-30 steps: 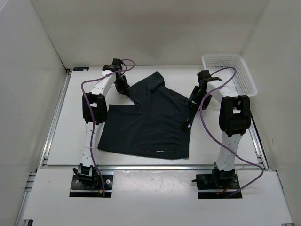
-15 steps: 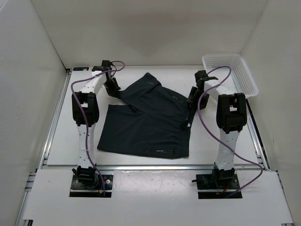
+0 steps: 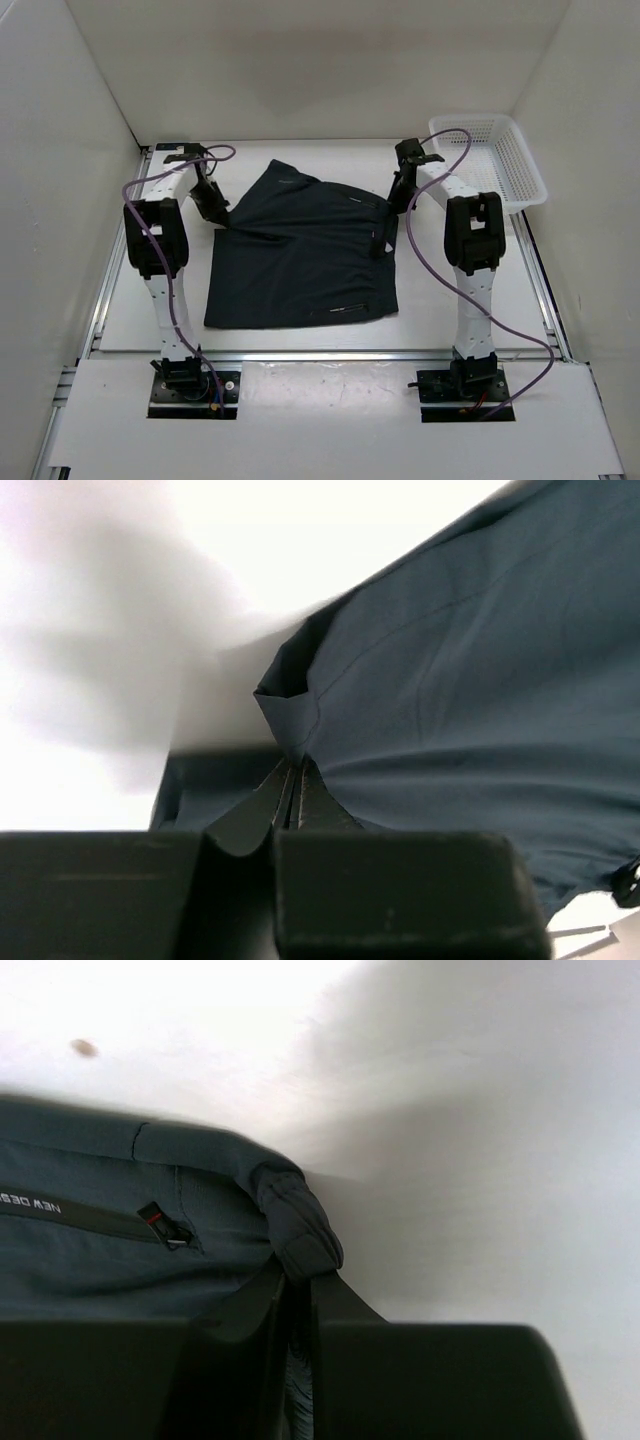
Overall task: Fold and stack the shorts
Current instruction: Flatten the shorts out
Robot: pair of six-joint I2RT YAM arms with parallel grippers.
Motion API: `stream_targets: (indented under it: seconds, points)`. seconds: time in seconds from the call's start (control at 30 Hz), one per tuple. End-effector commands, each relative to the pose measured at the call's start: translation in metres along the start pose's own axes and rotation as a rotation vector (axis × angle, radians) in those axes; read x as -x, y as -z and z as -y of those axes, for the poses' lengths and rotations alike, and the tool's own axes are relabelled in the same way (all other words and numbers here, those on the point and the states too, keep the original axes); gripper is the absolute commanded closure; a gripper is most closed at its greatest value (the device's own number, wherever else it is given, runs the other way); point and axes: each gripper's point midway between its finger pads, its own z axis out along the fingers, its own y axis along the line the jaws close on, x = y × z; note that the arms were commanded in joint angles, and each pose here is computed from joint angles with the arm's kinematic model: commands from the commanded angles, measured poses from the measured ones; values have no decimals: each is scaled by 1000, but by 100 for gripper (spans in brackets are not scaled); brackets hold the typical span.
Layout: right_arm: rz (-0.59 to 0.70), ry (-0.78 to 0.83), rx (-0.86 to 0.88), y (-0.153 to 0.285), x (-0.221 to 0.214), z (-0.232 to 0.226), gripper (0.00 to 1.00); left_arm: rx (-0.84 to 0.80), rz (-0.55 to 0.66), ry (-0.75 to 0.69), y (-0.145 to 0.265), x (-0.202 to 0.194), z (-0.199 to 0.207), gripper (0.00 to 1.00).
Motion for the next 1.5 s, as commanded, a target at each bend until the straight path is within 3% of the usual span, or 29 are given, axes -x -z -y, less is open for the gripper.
stream_targets:
  seconds: [0.0,0.1,0.2,0.27,0.37,0.4,0.47,0.5,0.57,0.63,0.73,0.77,0.8,0.83,0.87,0.9,0.93,0.97,1.03,1.07,1.2,1.3,1.33,1.4,1.43,1.47]
  points:
    - [10,-2,-23,-10,6,-4,100,6,108,13,44,3,-8,90]
    - [29,32,-25,-11,16,-6,100,-23,173,3,72,8,-1,88]
    - [49,75,-15,-5,26,-10,100,-45,245,2,98,23,9,57]
    - [78,110,0,-1,38,-16,100,-72,293,-17,107,41,24,46]
    - [77,134,8,-2,46,-21,100,-108,327,-24,109,67,44,46]
    - [61,134,1,-2,44,-20,100,-87,274,-26,84,66,45,46]
    - [67,134,4,-1,48,-22,100,-109,290,-39,82,81,59,46]
    - [67,145,3,-1,48,-22,100,-106,263,-37,62,84,59,46]
    - [73,144,-8,-1,49,-20,100,-111,268,-60,58,88,68,43]
    - [73,153,-8,-3,50,-20,100,-100,245,-57,42,88,65,28]
    - [70,166,4,-2,51,-23,100,-80,231,-61,36,86,60,28]
    - [62,166,0,-2,49,-21,93,-56,201,-55,32,76,53,29]
    - [57,167,10,-2,49,-23,76,-35,200,-52,34,73,48,29]
    - [81,166,21,10,54,-26,66,-41,248,-56,56,75,49,29]
    - [95,152,28,17,58,-29,57,-14,226,-60,51,63,40,29]
    - [121,151,41,32,62,-31,37,11,248,-57,59,61,34,29]
    - [141,137,52,41,65,-33,27,26,255,-44,67,58,25,28]
    - [182,127,73,51,74,-38,19,8,307,-33,94,60,21,28]
    - [249,124,106,82,86,-45,11,36,293,2,98,45,1,21]
    - [270,133,133,93,87,-54,11,23,328,21,115,44,-2,21]
    - [342,132,210,145,89,-72,19,36,296,92,118,17,-32,25]
    - [322,144,241,165,58,-79,41,57,279,117,120,-9,-47,30]
    - [249,141,208,149,29,-67,49,60,268,127,119,-18,-50,30]
    - [253,121,229,169,4,-62,49,33,249,134,124,-41,-51,30]
    - [219,112,231,169,-16,-57,49,28,170,163,108,-69,-56,30]
    - [165,92,217,165,-50,-36,42,11,142,180,103,-83,-57,30]
